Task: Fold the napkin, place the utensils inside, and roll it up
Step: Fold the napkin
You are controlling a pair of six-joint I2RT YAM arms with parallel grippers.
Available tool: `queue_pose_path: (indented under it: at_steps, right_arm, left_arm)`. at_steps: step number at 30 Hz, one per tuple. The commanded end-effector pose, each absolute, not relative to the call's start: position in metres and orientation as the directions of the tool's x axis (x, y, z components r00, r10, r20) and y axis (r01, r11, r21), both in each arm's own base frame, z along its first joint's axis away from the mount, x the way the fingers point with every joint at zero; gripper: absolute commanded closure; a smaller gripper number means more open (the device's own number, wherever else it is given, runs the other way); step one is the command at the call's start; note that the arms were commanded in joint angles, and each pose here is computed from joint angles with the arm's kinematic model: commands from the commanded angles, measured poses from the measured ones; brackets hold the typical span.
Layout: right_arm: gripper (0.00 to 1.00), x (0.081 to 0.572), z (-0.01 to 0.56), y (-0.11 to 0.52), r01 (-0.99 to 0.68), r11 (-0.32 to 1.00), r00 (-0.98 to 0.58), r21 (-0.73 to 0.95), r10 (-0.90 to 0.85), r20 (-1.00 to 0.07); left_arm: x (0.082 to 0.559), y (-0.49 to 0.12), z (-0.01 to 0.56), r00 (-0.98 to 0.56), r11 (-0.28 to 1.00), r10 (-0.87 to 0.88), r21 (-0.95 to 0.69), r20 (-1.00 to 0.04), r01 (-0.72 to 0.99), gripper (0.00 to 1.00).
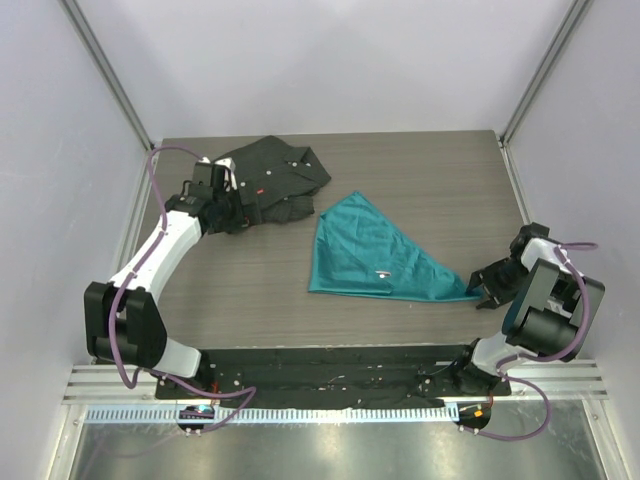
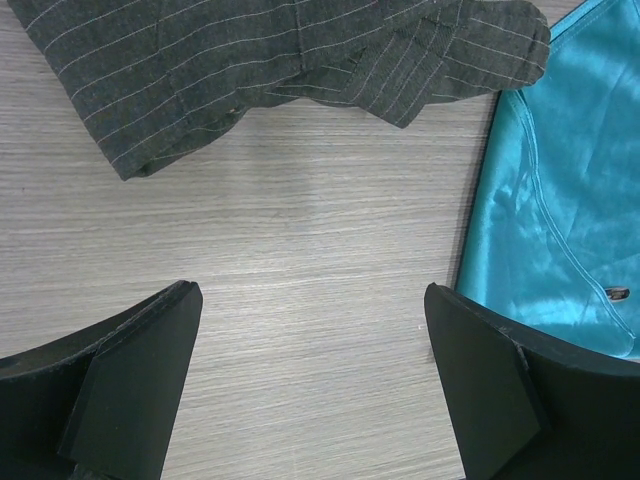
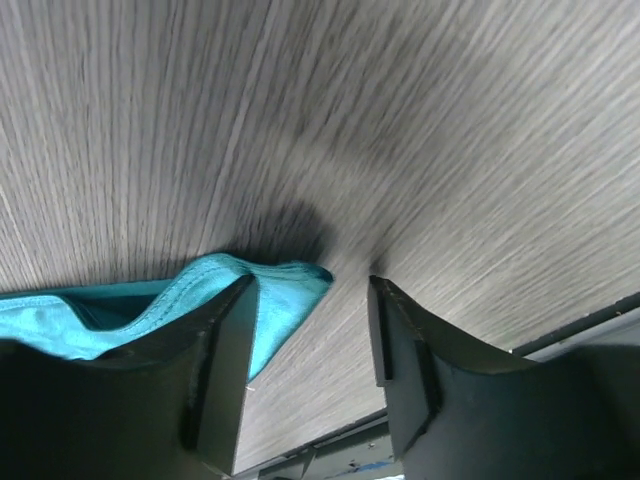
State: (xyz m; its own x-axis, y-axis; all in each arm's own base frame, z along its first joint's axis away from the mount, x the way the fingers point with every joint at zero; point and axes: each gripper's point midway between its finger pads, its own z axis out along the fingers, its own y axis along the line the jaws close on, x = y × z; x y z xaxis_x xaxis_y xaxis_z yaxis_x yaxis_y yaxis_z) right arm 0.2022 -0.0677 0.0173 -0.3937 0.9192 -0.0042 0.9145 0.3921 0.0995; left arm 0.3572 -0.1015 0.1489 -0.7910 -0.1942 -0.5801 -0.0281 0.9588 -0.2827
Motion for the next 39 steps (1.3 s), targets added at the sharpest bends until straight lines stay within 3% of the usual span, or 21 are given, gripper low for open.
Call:
queue_pose_path:
  at_steps: [1,5,10,17,33,39]
  right_arm:
    - [0.47,0.208,0.015,-0.075,0.921,0.376,-0.374,0.105,0.927,-0.038]
    - [0.53,0.204,0.013,-0.075,0.924,0.371,-0.369,0.095,0.929,-0.038]
    - [0.69,0.199,0.008,-0.073,0.928,0.361,-0.36,0.091,0.933,-0.027]
    - [0.83,0.196,0.008,-0.071,0.928,0.361,-0.36,0.093,0.933,-0.029]
    - [0.99,0.222,0.026,-0.068,0.857,0.434,-0.41,0.278,0.901,-0.144]
    - [0.99,0.258,0.068,-0.057,0.719,0.575,-0.479,0.391,0.817,-0.32]
  left_arm:
    - [0.362,-0.106,0.163,-0.775,0.955,-0.187,-0.298,-0.604,0.002,0.0]
    - [0.362,-0.104,0.165,-0.77,0.957,-0.186,-0.291,-0.61,-0.001,0.0]
    - [0.362,-0.105,0.166,-0.769,0.957,-0.185,-0.292,-0.611,0.002,0.0]
    - [0.362,-0.105,0.167,-0.77,0.956,-0.186,-0.294,-0.61,0.001,0.0]
    - [0.359,-0.115,0.17,-0.771,0.939,-0.192,-0.342,-0.607,0.035,0.0]
    - [0.359,-0.118,0.17,-0.772,0.932,-0.202,-0.361,-0.603,0.037,0.0]
